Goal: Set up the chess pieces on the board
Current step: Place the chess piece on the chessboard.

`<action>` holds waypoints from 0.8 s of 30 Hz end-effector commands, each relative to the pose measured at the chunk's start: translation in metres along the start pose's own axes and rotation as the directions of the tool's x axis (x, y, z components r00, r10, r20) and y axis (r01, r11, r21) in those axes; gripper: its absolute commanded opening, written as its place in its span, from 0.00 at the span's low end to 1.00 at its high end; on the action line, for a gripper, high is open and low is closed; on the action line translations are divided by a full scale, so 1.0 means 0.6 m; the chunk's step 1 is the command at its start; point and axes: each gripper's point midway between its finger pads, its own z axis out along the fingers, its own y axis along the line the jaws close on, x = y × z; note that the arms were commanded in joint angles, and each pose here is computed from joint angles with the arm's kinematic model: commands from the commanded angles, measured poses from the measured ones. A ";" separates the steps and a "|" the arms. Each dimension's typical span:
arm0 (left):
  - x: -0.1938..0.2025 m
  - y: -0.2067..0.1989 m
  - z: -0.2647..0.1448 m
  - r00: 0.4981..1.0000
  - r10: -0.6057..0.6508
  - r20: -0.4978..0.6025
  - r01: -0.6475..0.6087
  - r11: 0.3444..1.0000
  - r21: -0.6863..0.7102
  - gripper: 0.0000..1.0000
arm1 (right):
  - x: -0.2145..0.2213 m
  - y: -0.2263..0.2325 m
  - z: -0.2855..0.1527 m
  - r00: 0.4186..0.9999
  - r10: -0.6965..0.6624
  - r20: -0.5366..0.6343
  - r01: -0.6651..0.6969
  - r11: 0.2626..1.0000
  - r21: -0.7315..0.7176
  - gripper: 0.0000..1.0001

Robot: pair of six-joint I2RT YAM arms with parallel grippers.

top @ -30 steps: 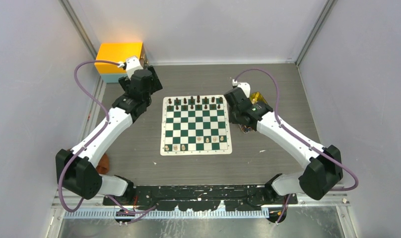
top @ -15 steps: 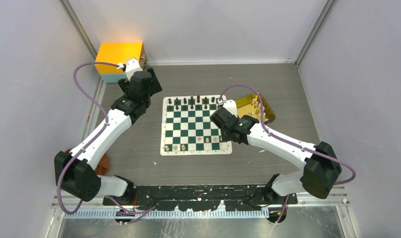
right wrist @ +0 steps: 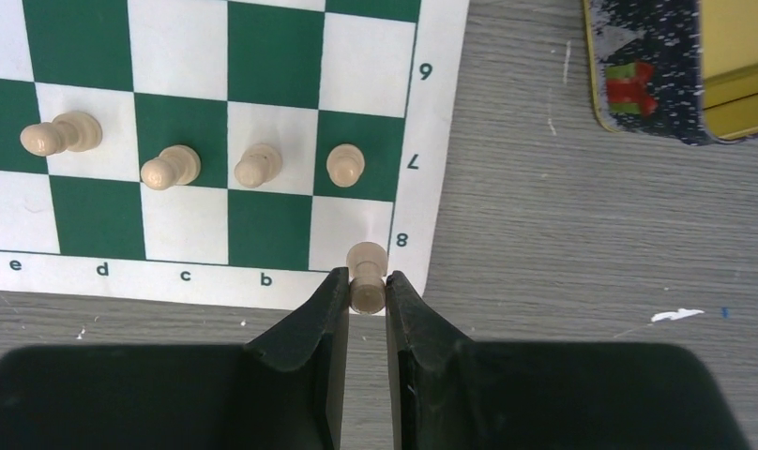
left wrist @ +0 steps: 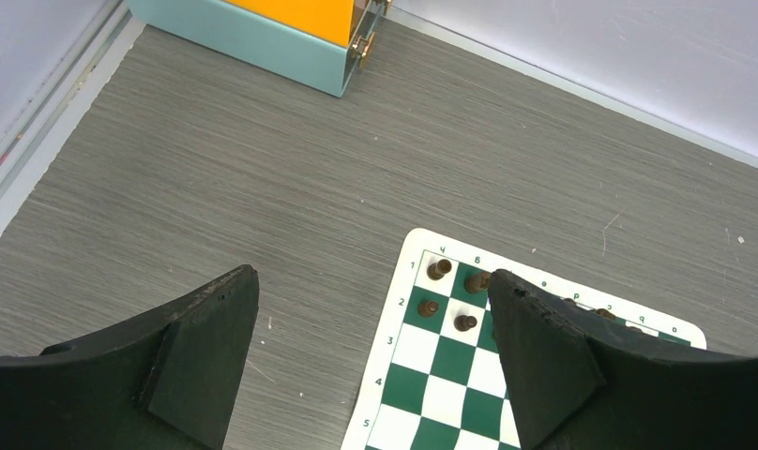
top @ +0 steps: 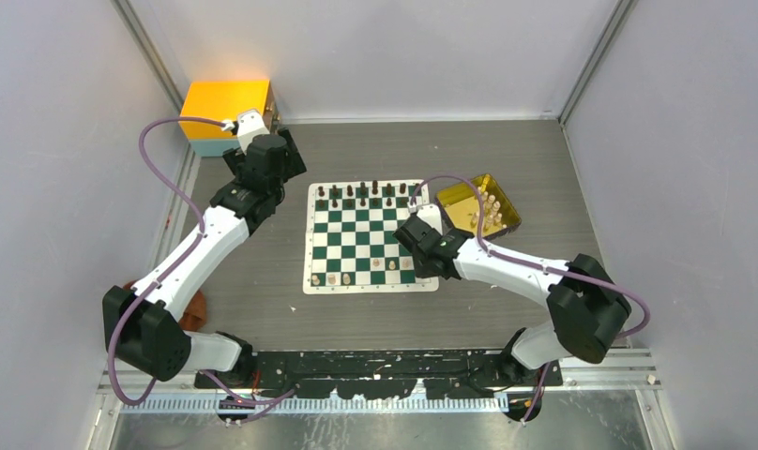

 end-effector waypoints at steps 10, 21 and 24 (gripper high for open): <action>-0.026 -0.003 -0.009 0.999 -0.017 0.044 0.016 1.000 0.010 0.92 | 0.000 0.041 0.026 0.998 0.056 0.006 -0.055 0.996 -0.076 0.01; -0.020 0.000 -0.008 0.999 -0.012 0.040 0.012 1.000 0.005 0.92 | 0.014 0.035 0.035 0.998 0.055 -0.014 -0.056 0.997 -0.058 0.01; -0.018 0.000 -0.007 0.999 -0.012 0.038 0.012 1.000 0.004 0.92 | 0.014 0.033 0.035 0.998 0.056 -0.010 -0.056 0.997 -0.052 0.00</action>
